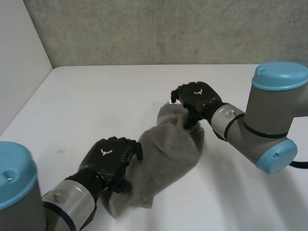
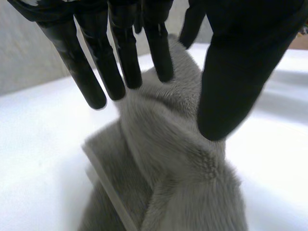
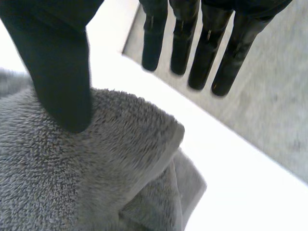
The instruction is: Fold the towel.
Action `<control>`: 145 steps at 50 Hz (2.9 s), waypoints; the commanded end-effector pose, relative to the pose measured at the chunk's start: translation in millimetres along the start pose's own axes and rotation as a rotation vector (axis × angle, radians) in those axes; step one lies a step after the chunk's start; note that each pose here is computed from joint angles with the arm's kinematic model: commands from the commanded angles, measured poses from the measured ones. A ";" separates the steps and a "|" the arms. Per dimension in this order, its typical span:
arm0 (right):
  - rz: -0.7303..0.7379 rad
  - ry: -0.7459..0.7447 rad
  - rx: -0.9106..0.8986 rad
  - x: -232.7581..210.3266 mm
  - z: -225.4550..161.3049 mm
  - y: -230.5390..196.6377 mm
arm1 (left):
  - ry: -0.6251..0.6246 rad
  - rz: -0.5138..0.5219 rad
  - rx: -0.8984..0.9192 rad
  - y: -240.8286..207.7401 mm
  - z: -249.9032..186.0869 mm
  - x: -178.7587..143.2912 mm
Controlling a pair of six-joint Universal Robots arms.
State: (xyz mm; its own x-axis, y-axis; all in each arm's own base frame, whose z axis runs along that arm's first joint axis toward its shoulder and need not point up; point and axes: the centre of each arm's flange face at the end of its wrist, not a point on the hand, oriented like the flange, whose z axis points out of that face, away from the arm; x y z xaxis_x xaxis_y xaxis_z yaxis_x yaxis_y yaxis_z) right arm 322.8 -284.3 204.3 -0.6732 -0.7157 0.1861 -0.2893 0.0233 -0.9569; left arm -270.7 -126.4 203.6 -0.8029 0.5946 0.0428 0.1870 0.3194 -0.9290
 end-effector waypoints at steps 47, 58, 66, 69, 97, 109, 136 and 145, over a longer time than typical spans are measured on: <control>0.042 0.081 -0.271 -24.6 -139.3 37.2 | 0.122 0.184 0.028 20.0 98.0 -85.3; 0.045 0.080 -0.285 -25.9 -140.6 41.0 | 0.181 0.195 0.011 29.9 104.5 -68.2; 0.053 0.073 -0.295 -27.5 -140.2 43.4 | 0.177 0.212 0.041 20.7 105.7 -65.2; 0.054 0.063 -0.300 -29.4 -138.6 44.6 | 0.158 0.218 0.069 11.0 103.9 -67.6; 0.267 0.030 -0.208 -34.3 -19.8 65.9 | 0.022 0.180 0.243 -53.3 25.9 -63.2; 0.226 0.097 -0.135 -20.7 -26.1 42.6 | -0.013 0.181 0.345 -78.4 8.4 -66.8; 0.053 0.195 0.157 59.6 -73.9 -105.3 | -0.020 -0.055 0.559 -143.9 -36.9 -62.8; 0.105 0.017 -0.055 -5.3 -69.6 -51.2 | -0.078 -0.073 0.501 -128.3 -18.1 -80.1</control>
State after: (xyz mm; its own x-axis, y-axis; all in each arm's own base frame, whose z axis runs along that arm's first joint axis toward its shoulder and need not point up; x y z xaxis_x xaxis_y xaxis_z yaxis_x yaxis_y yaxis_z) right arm 284.0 -260.6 311.8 -0.7607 -0.6345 0.1370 -0.1814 0.0052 -0.9834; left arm -224.3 -185.7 342.1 -0.8250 0.5557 0.1028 -0.1745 -0.0774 -0.9816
